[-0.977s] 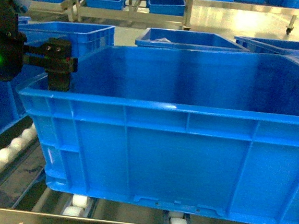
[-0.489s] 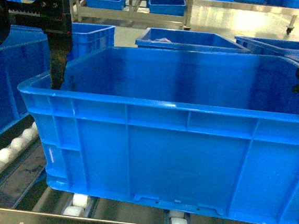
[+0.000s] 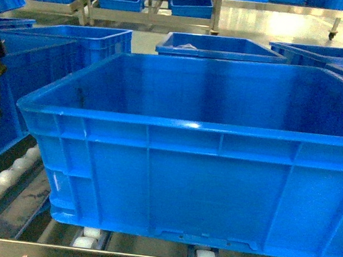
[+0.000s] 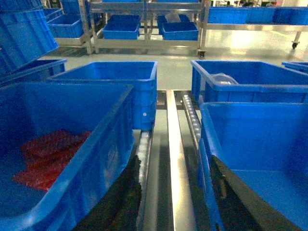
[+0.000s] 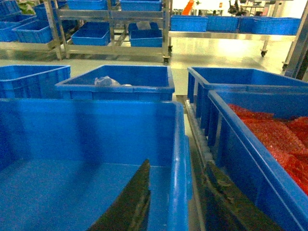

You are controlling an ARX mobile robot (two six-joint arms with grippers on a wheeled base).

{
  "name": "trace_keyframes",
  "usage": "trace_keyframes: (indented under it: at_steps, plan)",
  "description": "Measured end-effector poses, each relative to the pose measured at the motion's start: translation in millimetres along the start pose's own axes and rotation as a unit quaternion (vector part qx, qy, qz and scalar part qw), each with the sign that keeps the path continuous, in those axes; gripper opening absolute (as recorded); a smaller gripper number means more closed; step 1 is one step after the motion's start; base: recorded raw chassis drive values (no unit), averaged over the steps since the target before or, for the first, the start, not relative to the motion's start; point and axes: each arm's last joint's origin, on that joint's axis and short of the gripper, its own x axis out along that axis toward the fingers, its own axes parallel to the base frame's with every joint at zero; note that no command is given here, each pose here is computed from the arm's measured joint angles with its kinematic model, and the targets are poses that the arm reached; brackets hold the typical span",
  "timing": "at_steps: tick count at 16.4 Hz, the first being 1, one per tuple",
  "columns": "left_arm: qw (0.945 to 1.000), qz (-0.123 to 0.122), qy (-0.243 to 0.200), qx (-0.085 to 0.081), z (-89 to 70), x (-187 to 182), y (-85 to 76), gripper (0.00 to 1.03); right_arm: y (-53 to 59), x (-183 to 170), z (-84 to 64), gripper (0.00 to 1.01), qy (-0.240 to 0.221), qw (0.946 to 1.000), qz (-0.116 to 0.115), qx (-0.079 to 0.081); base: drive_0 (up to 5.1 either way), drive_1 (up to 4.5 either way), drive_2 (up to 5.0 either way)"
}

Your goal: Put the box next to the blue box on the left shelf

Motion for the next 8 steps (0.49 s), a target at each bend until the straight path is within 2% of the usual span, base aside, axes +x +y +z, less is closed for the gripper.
trace_keyframes:
  at_steps: [1,2,3,5,8]
  plan:
    - [0.9999,-0.004,0.011,0.001,-8.4,-18,4.9,0.25,-2.5,-14,-7.9,0.17,0.012,0.9999,0.001,-0.001,0.0,0.00,0.0]
    - [0.9999,-0.004,0.010,0.001,-10.5,-29,8.3,0.12,-9.6,-23,-12.5,0.04,0.018,0.9998,0.006,-0.001,0.0,0.00,0.0]
    - [1.0000,-0.006,0.005,-0.001,-10.2,-39,11.2,0.00,-15.5,-30,-12.6,0.02,0.013,0.9999,-0.004,-0.001,0.0,0.00,0.0]
    - [0.9999,-0.004,0.011,0.000,-16.1,-61,17.1,0.01,-15.9,-47,-15.8,0.01,0.012,0.9999,-0.003,-0.001,0.0,0.00,0.0]
    - [0.9999,-0.005,0.012,0.000,-17.6,-67,20.5,0.01,-15.9,-51,-17.3,0.01,0.014,0.9999,-0.003,-0.001,0.0,0.00,0.0]
